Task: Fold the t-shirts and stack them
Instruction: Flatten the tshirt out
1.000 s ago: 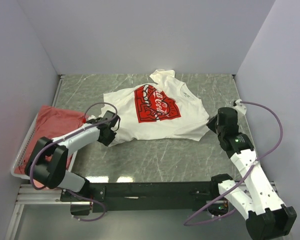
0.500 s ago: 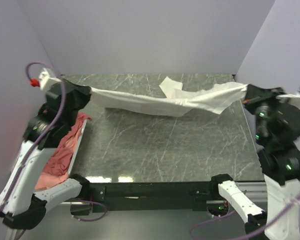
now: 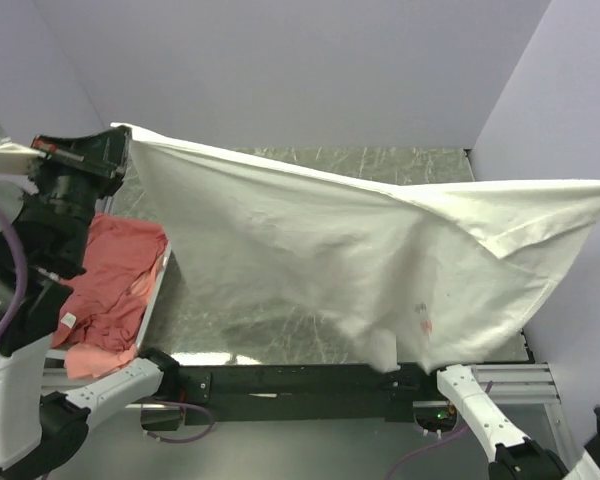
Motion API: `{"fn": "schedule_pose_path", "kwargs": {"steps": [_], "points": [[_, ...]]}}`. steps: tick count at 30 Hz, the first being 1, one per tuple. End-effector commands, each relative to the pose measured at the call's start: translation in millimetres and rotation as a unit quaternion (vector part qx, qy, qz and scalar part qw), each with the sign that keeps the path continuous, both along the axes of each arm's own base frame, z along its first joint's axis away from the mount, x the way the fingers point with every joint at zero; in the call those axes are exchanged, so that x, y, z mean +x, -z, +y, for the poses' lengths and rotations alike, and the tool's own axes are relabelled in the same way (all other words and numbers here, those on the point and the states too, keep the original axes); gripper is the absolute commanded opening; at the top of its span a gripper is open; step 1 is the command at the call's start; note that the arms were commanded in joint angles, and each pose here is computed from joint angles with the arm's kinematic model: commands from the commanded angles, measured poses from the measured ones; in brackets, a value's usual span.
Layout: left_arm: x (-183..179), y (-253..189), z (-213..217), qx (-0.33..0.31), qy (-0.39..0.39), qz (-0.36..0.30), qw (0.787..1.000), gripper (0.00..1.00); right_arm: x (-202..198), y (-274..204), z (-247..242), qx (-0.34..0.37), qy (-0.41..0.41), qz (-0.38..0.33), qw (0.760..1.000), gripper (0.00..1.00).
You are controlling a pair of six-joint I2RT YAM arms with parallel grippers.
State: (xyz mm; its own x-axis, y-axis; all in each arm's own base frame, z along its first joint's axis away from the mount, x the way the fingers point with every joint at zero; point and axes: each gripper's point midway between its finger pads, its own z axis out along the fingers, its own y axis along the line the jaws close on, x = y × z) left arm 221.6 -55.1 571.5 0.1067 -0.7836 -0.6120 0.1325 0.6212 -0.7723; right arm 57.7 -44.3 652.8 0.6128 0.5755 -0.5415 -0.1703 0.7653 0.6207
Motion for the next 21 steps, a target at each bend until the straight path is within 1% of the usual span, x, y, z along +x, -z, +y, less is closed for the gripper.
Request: {"fn": "schedule_pose_path", "kwargs": {"steps": [1, 2, 3, 4, 5, 6, 7, 8, 9, 10, 11, 12, 13, 14, 15, 16, 17, 18, 19, 20, 21], "points": [[37, -3, -11, 0.035, -0.021, -0.004, 0.999, 0.01, 88, 6, 17, -0.033, 0.004, 0.052, 0.998, 0.0], [45, -7, -13, 0.039, -0.025, -0.015, 0.999, 0.01, 100, 4, 20, -0.036, 0.003, 0.051, 0.998, 0.0], [63, 0, -21, 0.047, -0.027, -0.006, 0.998, 0.0, 117, 9, 24, -0.041, 0.002, 0.065, 0.997, 0.0], [74, 2, -26, 0.054, -0.026, -0.005, 0.998, 0.01, 143, 11, 30, -0.05, -0.003, 0.075, 0.996, 0.0], [85, 4, -31, 0.061, -0.024, -0.005, 0.998, 0.01, 159, 14, 35, -0.056, -0.007, 0.083, 0.995, 0.0], [108, 9, -41, 0.065, -0.018, -0.001, 0.998, 0.01, 175, 19, 39, -0.063, -0.011, 0.093, 0.994, 0.0], [124, 13, -37, 0.068, -0.022, 0.0, 0.997, 0.0, 205, 29, 45, -0.072, -0.014, 0.115, 0.991, 0.0], [138, 17, -44, 0.065, 0.001, 0.0, 0.998, 0.0, 219, 29, 51, -0.078, -0.021, 0.113, 0.99, 0.0], [165, 24, -50, 0.065, 0.009, -0.002, 0.998, 0.0, 233, 30, 54, -0.084, -0.022, 0.117, 0.989, 0.0], [182, 28, -41, 0.065, 0.001, 0.0, 0.998, 0.0, 266, 43, 60, -0.094, -0.022, 0.142, 0.985, 0.0], [209, 36, -49, 0.07, 0.015, 0.006, 0.997, 0.0, 281, 43, 63, -0.101, -0.023, 0.146, 0.984, 0.0], [224, 38, -50, 0.071, 0.018, 0.005, 0.997, 0.0, 288, 32, 65, -0.105, -0.023, 0.137, 0.985, 0.0], [239, 33, -42, 0.071, 0.012, -0.005, 0.997, 0.0, 320, 44, 70, -0.117, -0.022, 0.157, 0.98, 0.0], [263, 33, -45, 0.072, 0.018, -0.009, 0.997, 0.0, 331, 41, 71, -0.121, -0.021, 0.155, 0.98, 0.0], [274, 31, -48, 0.074, 0.032, -0.016, 0.997, 0.0, 327, 18, 70, -0.12, -0.015, 0.13, 0.984, 0.0], [291, 19, -43, 0.071, 0.03, -0.032, 0.997, 0.0, 353, 27, 72, -0.129, -0.01, 0.15, 0.98, 0.0], [297, 11, -42, 0.073, 0.033, -0.044, 0.996, 0.0, 357, 19, 72, -0.133, -0.007, 0.144, 0.981, 0.0], [301, 4, -44, 0.075, 0.043, -0.055, 0.995, 0.0, 341, -15, 67, -0.128, 0.006, 0.105, 0.986, 0.0], [304, -6, -35, 0.076, 0.037, -0.066, 0.994, 0.0, 353, -16, 67, -0.133, 0.014, 0.106, 0.985, 0.0], [304, -26, -30, 0.072, 0.03, -0.095, 0.992, 0.0, 348, -27, 65, -0.133, 0.018, 0.091, 0.987, 0.0], [301, -36, -24, 0.075, 0.038, -0.111, 0.99, 0.0, 332, -48, 59, -0.124, 0.032, 0.063, 0.99, 0.0]]}}
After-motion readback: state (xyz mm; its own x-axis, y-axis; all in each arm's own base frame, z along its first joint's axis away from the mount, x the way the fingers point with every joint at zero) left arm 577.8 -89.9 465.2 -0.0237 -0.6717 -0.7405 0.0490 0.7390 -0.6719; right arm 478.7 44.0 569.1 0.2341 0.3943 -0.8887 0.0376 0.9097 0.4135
